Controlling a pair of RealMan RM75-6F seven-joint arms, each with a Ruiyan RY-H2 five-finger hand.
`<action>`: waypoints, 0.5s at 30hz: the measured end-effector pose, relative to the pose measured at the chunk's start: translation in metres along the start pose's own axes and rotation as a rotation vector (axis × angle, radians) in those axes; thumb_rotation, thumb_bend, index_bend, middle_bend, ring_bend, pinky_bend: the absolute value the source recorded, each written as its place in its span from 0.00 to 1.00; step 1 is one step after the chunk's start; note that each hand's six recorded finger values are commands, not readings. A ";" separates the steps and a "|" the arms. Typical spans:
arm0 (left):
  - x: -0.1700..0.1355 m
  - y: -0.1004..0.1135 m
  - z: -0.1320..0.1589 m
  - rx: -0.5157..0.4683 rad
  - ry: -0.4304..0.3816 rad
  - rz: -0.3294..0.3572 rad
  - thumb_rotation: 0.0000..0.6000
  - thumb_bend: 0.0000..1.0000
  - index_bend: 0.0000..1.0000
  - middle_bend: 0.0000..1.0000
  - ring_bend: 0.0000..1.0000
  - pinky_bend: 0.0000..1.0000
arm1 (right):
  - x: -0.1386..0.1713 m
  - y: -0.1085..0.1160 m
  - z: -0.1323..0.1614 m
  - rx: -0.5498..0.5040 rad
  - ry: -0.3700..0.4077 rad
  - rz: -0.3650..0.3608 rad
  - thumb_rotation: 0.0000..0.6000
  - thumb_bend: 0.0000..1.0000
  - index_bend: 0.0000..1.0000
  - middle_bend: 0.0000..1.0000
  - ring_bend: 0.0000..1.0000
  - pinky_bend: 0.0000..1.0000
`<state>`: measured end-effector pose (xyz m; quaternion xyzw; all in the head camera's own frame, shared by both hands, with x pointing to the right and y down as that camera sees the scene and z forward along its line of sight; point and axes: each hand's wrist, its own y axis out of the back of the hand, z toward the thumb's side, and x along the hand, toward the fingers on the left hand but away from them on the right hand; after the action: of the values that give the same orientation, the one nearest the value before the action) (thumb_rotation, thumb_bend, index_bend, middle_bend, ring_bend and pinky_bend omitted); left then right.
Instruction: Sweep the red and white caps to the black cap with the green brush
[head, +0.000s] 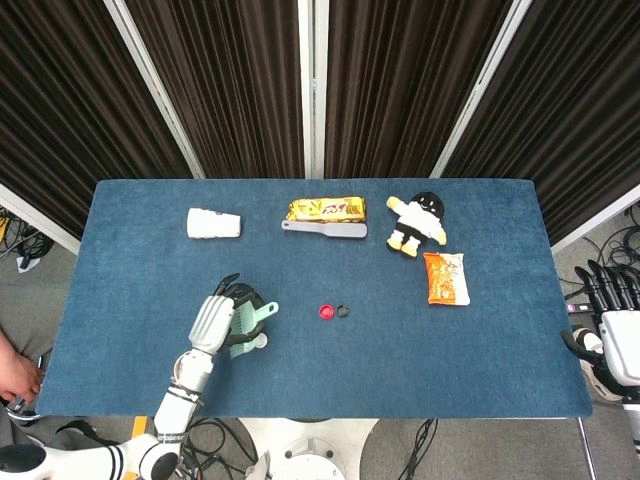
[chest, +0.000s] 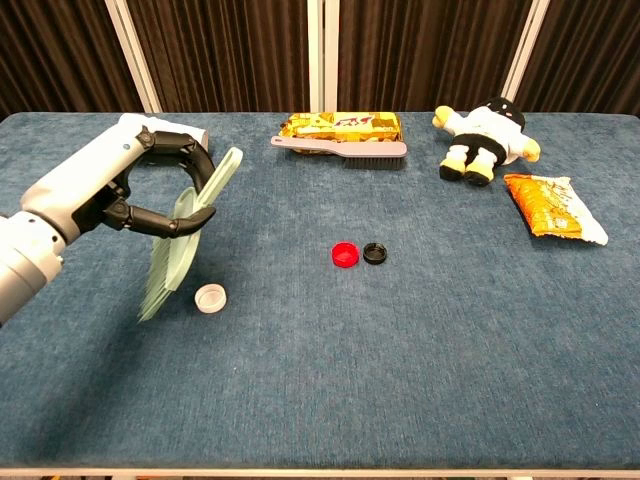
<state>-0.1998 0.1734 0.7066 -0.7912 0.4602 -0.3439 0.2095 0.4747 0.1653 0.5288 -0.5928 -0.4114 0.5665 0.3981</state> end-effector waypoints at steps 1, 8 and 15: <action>-0.001 -0.001 0.000 -0.003 0.005 -0.003 1.00 0.45 0.52 0.55 0.30 0.12 | 0.000 0.000 0.000 0.000 0.001 0.001 1.00 0.16 0.00 0.01 0.00 0.00; -0.001 -0.014 0.004 -0.016 0.018 -0.017 1.00 0.45 0.53 0.55 0.30 0.12 | 0.001 0.000 -0.001 -0.003 -0.003 -0.003 1.00 0.16 0.00 0.01 0.00 0.00; 0.000 -0.034 0.007 -0.005 0.019 -0.025 1.00 0.46 0.53 0.55 0.30 0.12 | 0.003 0.000 -0.004 -0.006 -0.016 -0.001 1.00 0.16 0.00 0.01 0.00 0.00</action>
<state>-0.1743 0.1903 0.7239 -0.7942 0.4531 -0.3527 0.1990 0.4789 0.1686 0.5279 -0.5892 -0.4164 0.5697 0.3936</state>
